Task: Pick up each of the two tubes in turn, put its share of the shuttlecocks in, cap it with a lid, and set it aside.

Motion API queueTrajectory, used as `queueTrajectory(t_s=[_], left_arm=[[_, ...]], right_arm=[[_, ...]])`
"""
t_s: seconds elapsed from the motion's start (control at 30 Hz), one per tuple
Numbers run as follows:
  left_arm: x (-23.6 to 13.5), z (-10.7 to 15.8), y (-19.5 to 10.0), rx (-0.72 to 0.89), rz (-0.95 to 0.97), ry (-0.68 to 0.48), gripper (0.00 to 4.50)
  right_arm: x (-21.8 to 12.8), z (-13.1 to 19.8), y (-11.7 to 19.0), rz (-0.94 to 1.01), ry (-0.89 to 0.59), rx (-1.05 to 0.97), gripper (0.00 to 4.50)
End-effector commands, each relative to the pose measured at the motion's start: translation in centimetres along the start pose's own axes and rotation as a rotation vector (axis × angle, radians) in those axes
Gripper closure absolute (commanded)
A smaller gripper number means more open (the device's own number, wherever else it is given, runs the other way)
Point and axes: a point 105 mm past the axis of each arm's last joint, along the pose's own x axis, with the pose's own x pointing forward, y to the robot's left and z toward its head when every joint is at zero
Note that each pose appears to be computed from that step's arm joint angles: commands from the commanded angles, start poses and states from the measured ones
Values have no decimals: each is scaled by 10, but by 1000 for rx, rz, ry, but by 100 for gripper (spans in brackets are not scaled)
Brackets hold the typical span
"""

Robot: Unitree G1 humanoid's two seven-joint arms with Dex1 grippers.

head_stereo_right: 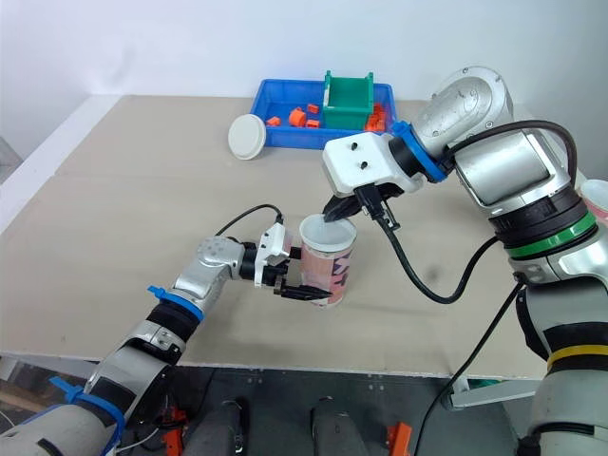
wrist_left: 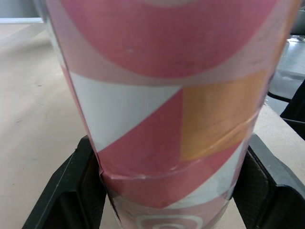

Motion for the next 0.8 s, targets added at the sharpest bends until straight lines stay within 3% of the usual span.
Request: queueTrajectory(t_s=[0.03,0.57,0.8], left_arm=[[0,-11,-8,-13,-38,56,123],[0,-10,-6,-14,-38,61,123],[-2,-12,-6,-17,-27,64,123]], right_arm=[[-20,17,0,-14,13,-86,441],[-18,22,14,16,45,-150,441],[3,10,29,93,62,-160,441]])
